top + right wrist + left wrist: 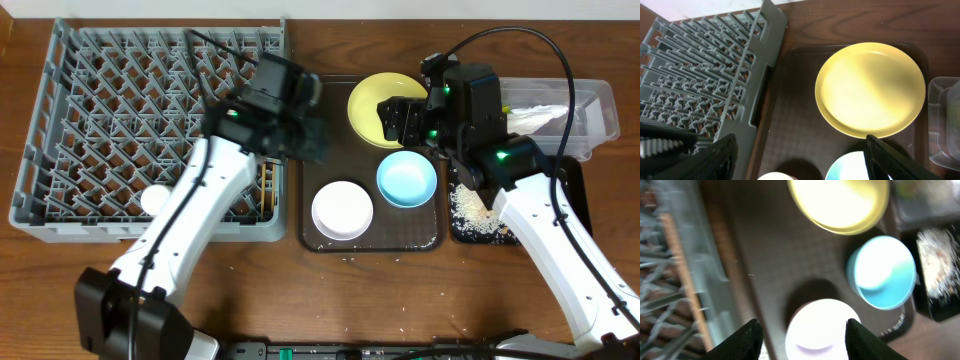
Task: Sort waste into correct bins and load items into the dishwasher
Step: 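Move the left gripper to the light-blue bowl and grasp its rim, then carry the blue bowl into the dish rack and release it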
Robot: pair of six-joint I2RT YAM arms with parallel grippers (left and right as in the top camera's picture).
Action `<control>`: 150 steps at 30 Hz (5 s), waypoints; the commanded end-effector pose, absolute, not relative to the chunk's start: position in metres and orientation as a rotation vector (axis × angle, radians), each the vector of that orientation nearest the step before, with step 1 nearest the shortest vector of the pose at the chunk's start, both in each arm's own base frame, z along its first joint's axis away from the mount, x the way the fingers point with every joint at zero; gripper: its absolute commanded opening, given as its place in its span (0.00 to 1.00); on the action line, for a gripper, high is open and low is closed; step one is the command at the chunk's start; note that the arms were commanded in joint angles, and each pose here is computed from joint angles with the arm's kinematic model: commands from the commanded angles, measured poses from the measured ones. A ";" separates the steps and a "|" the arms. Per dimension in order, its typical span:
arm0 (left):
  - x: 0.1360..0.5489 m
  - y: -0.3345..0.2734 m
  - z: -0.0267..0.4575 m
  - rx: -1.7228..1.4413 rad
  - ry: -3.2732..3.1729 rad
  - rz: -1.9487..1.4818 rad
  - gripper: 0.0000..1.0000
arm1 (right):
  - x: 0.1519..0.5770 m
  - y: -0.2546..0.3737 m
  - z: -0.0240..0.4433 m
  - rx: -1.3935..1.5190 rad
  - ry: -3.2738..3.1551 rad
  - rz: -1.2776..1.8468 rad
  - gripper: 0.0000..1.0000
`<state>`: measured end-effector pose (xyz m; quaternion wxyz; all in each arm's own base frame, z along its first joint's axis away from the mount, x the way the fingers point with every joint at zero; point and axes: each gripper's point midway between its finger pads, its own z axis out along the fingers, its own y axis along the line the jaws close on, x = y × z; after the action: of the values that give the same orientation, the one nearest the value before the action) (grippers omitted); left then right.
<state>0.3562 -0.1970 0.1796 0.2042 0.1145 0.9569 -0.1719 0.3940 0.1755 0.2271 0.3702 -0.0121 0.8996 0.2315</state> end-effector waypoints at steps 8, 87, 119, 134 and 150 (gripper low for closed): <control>0.341 -0.275 0.132 0.582 2.675 -0.549 0.61 | 0.389 0.112 0.196 0.244 2.408 0.215 0.77; 0.359 -0.325 0.028 0.632 2.719 -0.509 0.07 | 0.391 0.008 0.183 0.633 2.418 0.184 0.86; 0.388 0.049 0.283 0.022 2.155 1.413 0.08 | 0.399 0.009 0.189 0.625 2.382 0.197 0.88; 0.419 0.101 0.203 -0.091 2.196 1.689 0.07 | 0.399 0.009 0.189 0.625 2.383 0.196 0.88; 0.427 0.067 0.178 -0.018 2.193 1.633 0.07 | 0.399 0.009 0.189 0.625 2.382 0.197 0.89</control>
<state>0.4273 0.0724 0.1866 0.2020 -0.0093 0.7881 0.5813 0.3974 0.0112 0.1896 0.3299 0.2292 0.9128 0.0737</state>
